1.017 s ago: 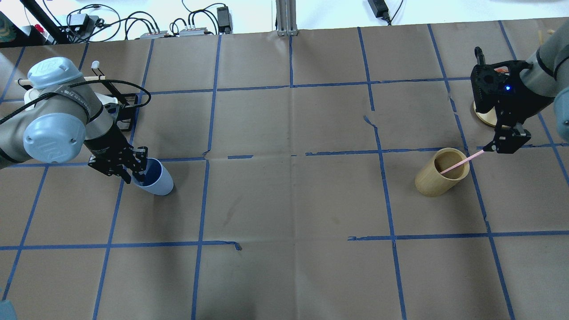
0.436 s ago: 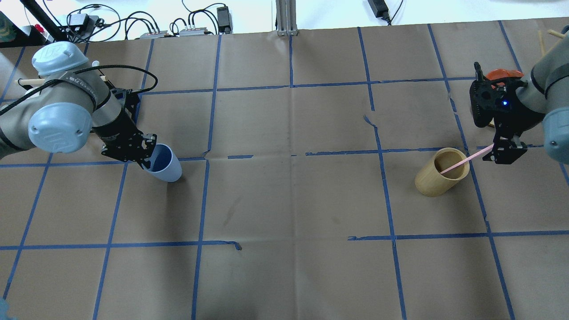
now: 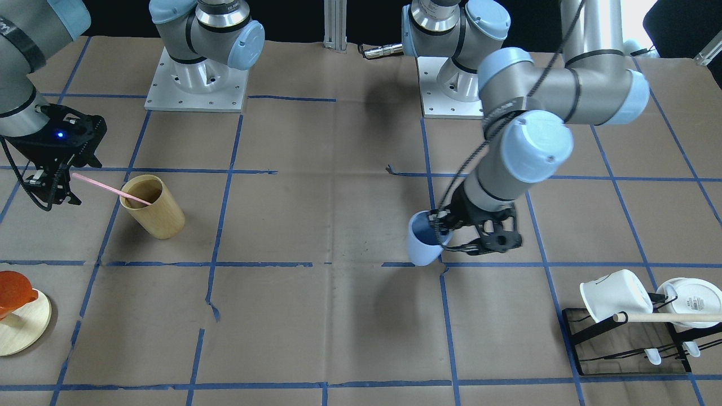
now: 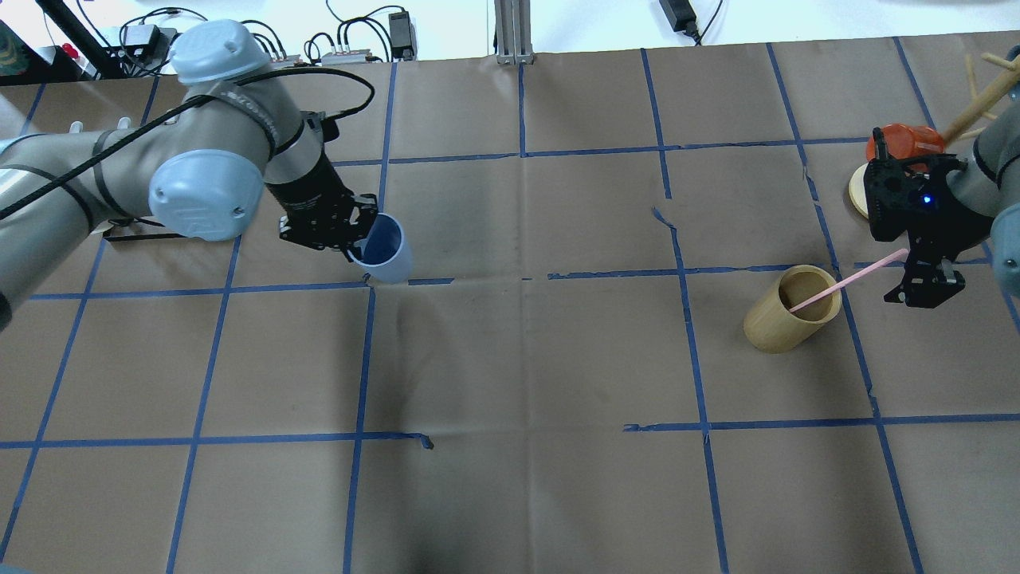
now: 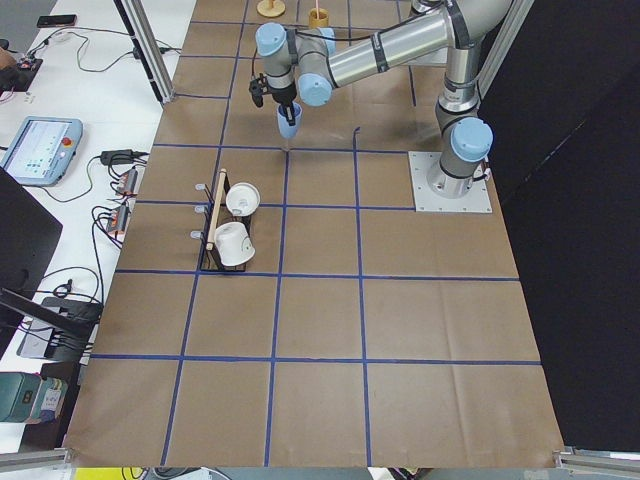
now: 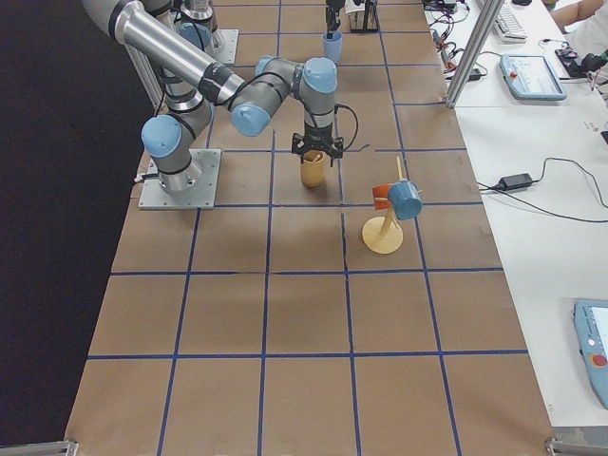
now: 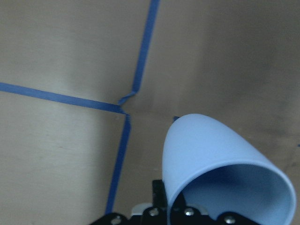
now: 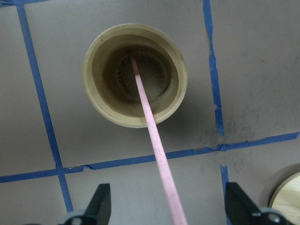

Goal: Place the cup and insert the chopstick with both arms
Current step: 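Carry the blue cup to the table center with the left gripper and set it down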

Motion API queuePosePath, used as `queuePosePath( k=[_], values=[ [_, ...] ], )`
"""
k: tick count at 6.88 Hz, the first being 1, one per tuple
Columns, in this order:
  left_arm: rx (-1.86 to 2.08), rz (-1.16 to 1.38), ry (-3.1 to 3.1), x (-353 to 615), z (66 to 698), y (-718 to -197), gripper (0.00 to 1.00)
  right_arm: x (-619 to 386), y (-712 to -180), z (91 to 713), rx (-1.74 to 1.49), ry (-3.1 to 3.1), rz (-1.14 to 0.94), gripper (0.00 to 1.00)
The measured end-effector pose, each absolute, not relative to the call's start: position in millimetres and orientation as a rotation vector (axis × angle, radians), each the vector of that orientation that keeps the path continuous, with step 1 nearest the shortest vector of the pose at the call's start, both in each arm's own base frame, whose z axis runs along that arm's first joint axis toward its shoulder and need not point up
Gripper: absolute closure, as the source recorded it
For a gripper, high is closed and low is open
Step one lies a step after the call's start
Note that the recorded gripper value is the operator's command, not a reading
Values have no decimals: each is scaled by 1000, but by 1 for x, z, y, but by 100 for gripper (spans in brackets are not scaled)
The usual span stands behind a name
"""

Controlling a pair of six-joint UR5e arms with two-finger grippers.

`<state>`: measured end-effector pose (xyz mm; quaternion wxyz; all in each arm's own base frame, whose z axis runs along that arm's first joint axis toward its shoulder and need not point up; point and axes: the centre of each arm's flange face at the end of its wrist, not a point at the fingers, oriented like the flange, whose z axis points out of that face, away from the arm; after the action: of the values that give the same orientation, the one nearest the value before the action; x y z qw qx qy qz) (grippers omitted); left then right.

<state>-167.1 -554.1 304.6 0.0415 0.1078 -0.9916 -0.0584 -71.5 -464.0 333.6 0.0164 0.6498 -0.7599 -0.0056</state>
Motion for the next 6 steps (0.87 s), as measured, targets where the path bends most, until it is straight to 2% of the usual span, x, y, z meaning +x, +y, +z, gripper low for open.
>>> queuePosePath(
  k=[2,4,6],
  values=[
    [257,-176,-3026,-239,305,-544,100,-73,-463,335,2007,-2368,-22,42],
    [159,-165,-2996,-272,283,-550,99,-70,-459,343,1969,-2384,-11,44],
    [135,-163,-2990,-288,269,-551,97,-67,-456,348,1950,-2394,-2,59]
  ],
)
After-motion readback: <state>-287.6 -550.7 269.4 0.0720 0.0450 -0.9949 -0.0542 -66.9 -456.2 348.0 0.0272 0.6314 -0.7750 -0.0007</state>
